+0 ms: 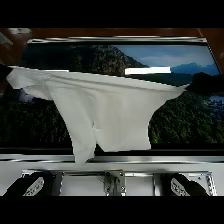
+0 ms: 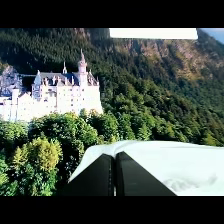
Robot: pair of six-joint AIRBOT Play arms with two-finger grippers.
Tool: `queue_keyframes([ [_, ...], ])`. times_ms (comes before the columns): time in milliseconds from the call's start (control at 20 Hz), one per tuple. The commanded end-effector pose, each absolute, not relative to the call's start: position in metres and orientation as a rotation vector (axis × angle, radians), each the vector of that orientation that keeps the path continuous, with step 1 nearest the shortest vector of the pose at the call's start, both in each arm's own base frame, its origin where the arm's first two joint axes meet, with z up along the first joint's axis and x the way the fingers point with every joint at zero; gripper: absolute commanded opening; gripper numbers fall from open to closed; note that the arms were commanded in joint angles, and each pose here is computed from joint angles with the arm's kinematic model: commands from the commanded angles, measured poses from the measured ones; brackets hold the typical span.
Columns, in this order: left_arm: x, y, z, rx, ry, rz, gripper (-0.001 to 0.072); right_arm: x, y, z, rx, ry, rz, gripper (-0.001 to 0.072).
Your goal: Fold the shirts.
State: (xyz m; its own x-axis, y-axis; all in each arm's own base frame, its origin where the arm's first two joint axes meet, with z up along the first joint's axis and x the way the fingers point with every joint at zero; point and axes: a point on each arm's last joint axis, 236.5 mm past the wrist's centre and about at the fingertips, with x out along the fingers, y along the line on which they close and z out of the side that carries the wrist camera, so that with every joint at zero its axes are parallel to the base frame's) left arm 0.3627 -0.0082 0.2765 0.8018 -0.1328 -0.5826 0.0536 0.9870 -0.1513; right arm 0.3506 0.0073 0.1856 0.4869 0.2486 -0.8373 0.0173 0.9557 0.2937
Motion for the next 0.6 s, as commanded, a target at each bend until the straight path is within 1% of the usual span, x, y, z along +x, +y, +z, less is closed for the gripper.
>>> queue_keyframes([
  [0,0.438,0.011,0.215,-0.151,0.666,-0.054,0.0038,0.446,-0.029,0.117,0.325,0.957,0.027,0.0067],
  [100,0.463,0.004,0.180,-0.215,0.721,-0.078,0.0039,0.481,-0.020,0.103,0.462,0.899,0.043,0.0067],
  [150,0.470,-0.006,0.159,-0.275,0.771,-0.110,0.0039,0.491,-0.009,0.094,0.525,0.898,0.059,0.0068],
  [200,0.475,-0.017,0.138,-0.323,0.828,-0.140,0.0039,0.497,0.004,0.080,0.553,0.925,0.081,0.0067],
  [300,0.473,-0.040,0.090,-0.369,0.979,-0.194,0.0039,0.495,0.031,0.044,0.527,1.031,0.118,0.0067],
  [400,0.456,-0.063,0.042,-0.379,1.168,-0.235,0.0038,0.484,0.058,0.005,0.478,1.159,0.135,0.0068],
  [450,0.443,-0.073,0.021,-0.415,1.271,-0.232,0.0039,0.479,0.070,-0.011,0.461,1.210,0.140,0.0068],
  [500,0.432,-0.081,0.007,-0.435,1.352,-0.231,0.0043,0.477,0.080,-0.020,0.454,1.233,0.153,0.0117],
  [550,0.422,-0.087,-0.002,-0.434,1.414,-0.242,0.0123,0.478,0.089,-0.023,0.449,1.236,0.166,0.0392],
])
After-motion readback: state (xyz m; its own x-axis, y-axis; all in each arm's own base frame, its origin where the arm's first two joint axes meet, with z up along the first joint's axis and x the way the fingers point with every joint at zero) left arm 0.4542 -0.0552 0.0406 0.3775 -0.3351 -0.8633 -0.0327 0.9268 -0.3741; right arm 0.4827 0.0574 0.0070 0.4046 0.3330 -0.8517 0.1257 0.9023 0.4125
